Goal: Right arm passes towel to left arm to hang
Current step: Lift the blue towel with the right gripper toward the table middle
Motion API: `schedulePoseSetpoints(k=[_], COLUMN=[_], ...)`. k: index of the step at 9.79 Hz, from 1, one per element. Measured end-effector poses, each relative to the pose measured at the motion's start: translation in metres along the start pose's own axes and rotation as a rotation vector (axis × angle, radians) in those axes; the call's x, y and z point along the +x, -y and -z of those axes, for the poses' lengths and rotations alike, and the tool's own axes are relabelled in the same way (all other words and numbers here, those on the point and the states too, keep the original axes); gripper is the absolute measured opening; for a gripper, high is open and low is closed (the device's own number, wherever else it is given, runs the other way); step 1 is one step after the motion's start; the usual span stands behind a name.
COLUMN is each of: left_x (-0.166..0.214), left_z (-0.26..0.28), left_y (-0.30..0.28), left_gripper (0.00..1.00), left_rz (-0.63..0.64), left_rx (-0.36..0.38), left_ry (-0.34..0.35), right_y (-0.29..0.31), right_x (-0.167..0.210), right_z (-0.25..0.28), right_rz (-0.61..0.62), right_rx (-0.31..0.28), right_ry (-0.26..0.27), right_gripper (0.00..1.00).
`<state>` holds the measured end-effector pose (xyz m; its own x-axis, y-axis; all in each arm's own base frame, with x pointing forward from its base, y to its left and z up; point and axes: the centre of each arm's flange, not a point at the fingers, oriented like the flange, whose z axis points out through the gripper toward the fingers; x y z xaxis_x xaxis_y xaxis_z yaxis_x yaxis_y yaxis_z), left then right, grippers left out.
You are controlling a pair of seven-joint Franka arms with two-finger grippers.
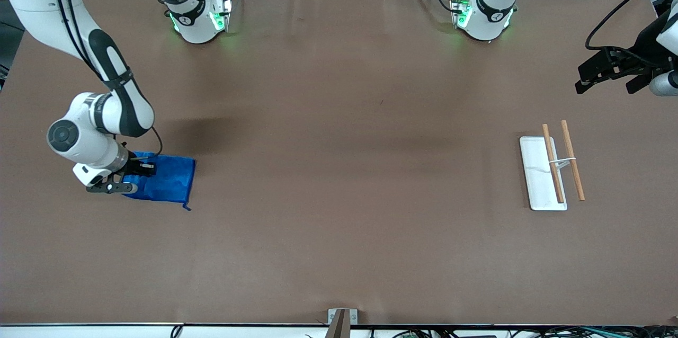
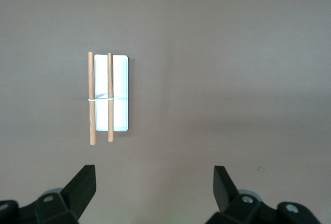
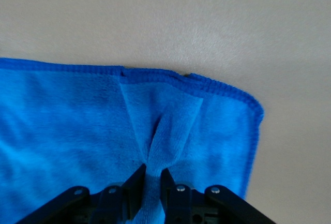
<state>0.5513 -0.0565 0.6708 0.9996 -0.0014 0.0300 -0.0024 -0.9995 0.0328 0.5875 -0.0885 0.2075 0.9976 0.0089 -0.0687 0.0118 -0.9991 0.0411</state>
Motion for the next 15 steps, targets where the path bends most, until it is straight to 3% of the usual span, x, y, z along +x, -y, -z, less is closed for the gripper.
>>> schedulePoseSetpoints(k=[4,6,7,11,13,15], left_x=[0.0,0.0,0.0,0.0,0.0,0.0], left_z=[0.001,0.001,0.002,0.001,-0.014,-0.042], left_y=[-0.006,-0.007,-0.009,-0.012,-0.015,-0.02], left_gripper=[1.0,1.0,1.0,1.0,1.0,1.0], left_rz=[-0.012,-0.014,-0.017,-0.067,-0.074,-0.075], left_rx=[-0.001,-0.002,-0.002,-0.002,-0.002,-0.05], left_ry=[-0.008,-0.01,-0.012,-0.009,0.025,0.09], right_y=[0.019,0.07,0.103,0.263,0.324,0.371], right_x=[0.011,0.01,0.007,-0.015,-0.031,-0.045], right_z=[0.109,0.158,0.172,0.197,0.21,0.226], right_rz=[0.058,0.141,0.169,0.252,0.226,0.16], right_rx=[0.02,0.038,0.087,0.419,0.615,0.81], right_ry=[0.06,0.033,0.014,-0.02,-0.022,-0.028], right_gripper=[0.13,0.13,0.13,0.13,0.13,0.13])
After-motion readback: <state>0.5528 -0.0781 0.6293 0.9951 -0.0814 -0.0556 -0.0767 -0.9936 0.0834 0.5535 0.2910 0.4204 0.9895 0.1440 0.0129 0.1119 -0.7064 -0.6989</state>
